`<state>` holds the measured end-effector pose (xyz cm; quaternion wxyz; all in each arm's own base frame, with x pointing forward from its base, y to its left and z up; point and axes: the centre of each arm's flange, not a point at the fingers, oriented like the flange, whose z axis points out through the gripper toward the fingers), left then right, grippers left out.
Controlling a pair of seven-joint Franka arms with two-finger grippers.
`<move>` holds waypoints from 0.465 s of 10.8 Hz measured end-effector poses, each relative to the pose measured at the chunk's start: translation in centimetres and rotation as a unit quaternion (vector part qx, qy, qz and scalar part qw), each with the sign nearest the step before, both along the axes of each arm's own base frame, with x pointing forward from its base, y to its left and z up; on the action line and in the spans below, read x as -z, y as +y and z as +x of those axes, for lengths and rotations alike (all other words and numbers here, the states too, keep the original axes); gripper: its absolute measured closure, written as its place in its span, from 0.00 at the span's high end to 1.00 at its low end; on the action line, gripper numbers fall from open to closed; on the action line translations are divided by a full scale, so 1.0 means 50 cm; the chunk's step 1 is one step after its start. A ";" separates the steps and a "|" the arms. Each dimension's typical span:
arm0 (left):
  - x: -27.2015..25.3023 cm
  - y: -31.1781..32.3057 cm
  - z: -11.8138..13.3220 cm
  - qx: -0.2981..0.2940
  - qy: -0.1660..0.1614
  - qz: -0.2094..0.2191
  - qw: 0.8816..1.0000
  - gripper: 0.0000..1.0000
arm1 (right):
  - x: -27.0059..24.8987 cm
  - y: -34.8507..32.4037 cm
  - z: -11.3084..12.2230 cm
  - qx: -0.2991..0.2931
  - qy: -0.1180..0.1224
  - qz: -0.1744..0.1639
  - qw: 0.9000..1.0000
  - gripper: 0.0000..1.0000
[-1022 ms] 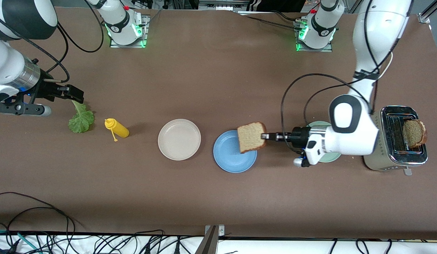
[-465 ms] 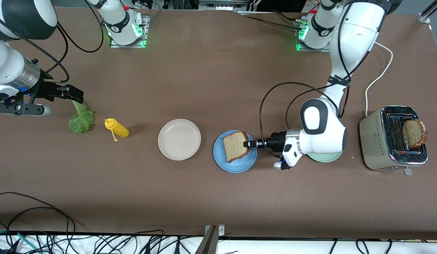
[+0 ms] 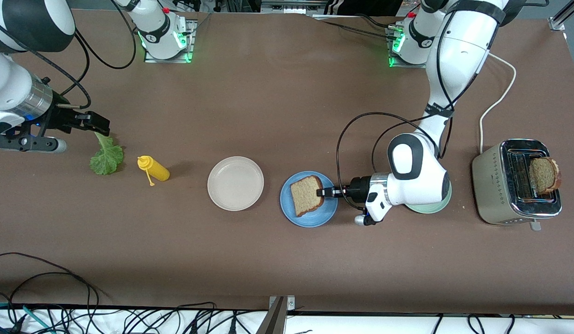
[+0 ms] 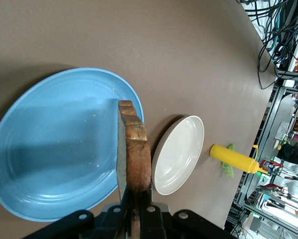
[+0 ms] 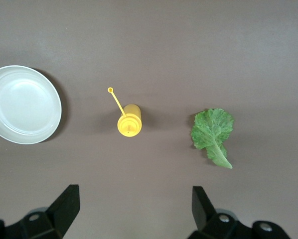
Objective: Make sandwich in blue plate with both arms
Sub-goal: 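Lower the bread onto the blue plate and open the left gripper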
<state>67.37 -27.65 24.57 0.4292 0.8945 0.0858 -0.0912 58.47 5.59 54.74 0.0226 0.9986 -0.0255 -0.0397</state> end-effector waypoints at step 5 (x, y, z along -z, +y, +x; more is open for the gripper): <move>0.042 0.002 -0.005 0.003 0.009 0.004 1.000 0.08 | 0.008 0.000 0.003 0.000 0.003 0.000 1.000 1.00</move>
